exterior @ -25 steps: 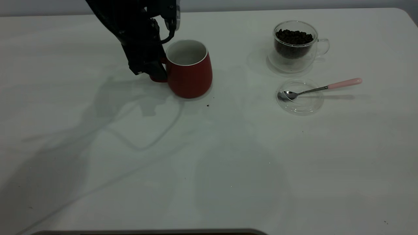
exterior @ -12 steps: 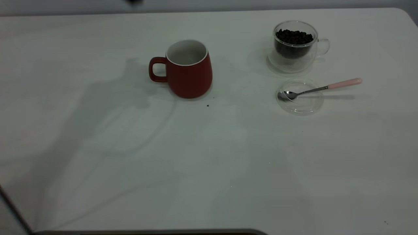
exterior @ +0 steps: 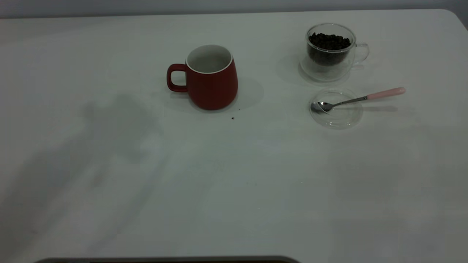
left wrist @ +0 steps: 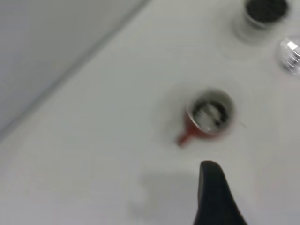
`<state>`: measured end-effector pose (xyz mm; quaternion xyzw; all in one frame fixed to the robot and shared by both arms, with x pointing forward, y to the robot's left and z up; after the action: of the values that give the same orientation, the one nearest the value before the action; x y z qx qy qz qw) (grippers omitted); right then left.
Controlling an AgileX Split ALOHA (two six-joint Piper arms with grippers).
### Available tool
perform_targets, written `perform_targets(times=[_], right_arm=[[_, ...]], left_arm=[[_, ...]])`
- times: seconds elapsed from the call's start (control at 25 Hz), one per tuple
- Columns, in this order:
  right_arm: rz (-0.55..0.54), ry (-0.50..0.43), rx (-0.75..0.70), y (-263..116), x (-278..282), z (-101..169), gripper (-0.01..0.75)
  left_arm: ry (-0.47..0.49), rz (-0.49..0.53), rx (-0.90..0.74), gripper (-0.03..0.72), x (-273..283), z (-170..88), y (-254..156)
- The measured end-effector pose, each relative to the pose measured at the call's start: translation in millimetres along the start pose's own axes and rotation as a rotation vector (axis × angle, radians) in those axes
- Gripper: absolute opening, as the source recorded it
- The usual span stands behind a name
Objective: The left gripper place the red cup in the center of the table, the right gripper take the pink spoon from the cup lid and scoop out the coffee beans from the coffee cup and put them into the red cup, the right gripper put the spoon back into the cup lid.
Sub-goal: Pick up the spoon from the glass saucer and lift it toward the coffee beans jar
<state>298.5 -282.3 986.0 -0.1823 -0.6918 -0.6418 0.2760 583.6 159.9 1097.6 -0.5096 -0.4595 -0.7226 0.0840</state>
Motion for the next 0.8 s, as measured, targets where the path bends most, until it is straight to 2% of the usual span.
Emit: perform_targets(times=[0.08, 0.32, 0.4, 0.56, 0.8], right_arm=[[0.000, 0.000, 0.000, 0, 0, 0, 0.560], [0.000, 0.000, 0.000, 0, 0, 0, 0.560], [0.000, 0.000, 0.000, 0, 0, 0, 0.560], [0.000, 0.000, 0.000, 0, 0, 0, 0.560], [0.000, 0.000, 0.000, 0, 0, 0, 0.560]], left_arm=[[-0.018, 0.104, 0.049, 0.495, 15, -8, -22], [0.151, 0.155, 0.206, 0.495, 36, 10, -47], [0.176, 0.181, 0.250, 0.495, 37, 10, -61], [0.172, 0.236, 0.290, 0.495, 39, -4, -100], [0.142, 0.394, 0.345, 0.495, 28, -37, -188]])
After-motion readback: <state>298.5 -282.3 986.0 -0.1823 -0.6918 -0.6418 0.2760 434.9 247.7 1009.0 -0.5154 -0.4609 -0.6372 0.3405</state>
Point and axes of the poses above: a point on each arm's last joint axis where the gripper is mounted, x pointing back along that axis away from the gripper, z along the wrist's bending axis when the last joint is at zero, y = z × x, the point moved 9 cm from there along -x, pointing out along that axis toward the gripper, and after that the axes turned 3 degrees about x, right-handed, at the moved point
